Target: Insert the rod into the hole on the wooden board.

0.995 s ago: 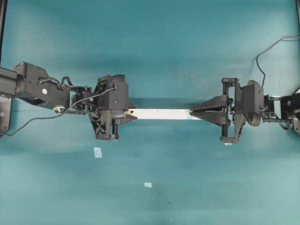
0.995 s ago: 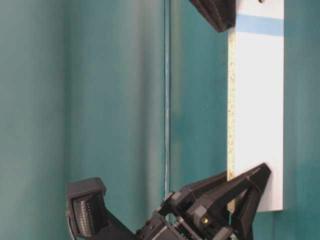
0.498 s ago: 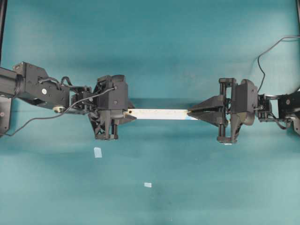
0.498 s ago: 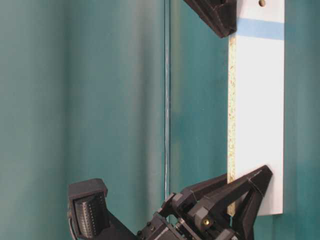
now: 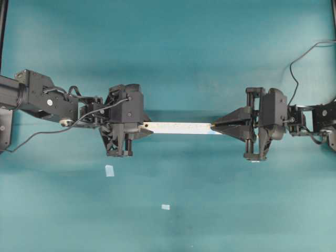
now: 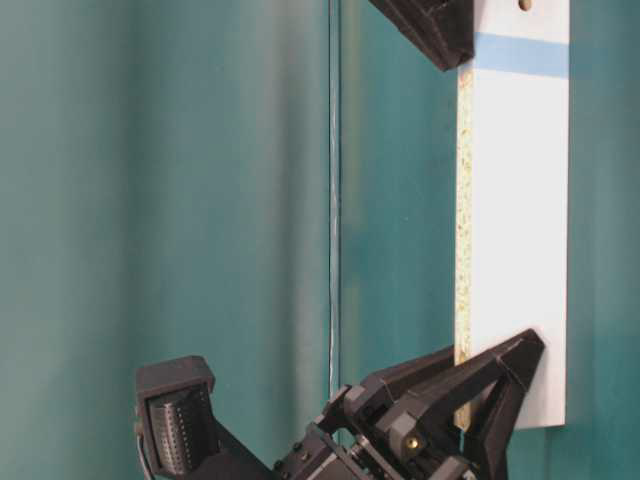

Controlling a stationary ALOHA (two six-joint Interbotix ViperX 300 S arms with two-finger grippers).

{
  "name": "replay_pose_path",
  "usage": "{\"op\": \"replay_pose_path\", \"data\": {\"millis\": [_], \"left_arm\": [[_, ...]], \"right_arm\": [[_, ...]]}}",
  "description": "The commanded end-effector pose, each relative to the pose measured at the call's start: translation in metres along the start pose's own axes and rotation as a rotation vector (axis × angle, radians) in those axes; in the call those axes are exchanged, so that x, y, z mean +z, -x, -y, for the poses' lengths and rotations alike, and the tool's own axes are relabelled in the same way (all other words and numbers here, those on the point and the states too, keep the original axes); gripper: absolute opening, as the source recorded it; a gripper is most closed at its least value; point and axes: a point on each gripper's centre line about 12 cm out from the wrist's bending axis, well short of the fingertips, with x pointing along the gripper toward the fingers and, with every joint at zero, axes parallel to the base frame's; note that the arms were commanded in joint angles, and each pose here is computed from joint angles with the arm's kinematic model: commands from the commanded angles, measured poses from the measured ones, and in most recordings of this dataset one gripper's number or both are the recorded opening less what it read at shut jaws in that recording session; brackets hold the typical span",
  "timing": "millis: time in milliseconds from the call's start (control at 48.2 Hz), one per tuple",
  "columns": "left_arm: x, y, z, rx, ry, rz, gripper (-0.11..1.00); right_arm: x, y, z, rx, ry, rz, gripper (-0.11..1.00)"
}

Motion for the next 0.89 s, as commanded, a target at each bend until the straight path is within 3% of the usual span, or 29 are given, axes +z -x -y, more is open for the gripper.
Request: {"op": "replay_pose_path", "data": {"millis": [0, 207, 373, 871], "left_arm": [[0.01, 0.003, 0.001, -0.002, -0.008, 0.031, 0.32], [0.01, 0.003, 0.001, -0.002, -0.008, 0.031, 0.32], [0.011, 0.003, 0.001, -0.002, -0.008, 0.032, 0.32], [0.01, 0.003, 0.0, -0.001, -0.007, 0.031, 0.32]], "right_arm": [[-0.013, 0.001, 0.001, -0.008, 0.004, -0.072, 0.1], [-0.01, 0.0, 0.0, -0.005, 0.004, -0.062, 0.11], [-0.004, 0.002, -0.002, 0.001, 0.006, -0.043, 0.44], [0.034, 0.024, -0.01, 0.038, 0.004, 0.087, 0.47]]}}
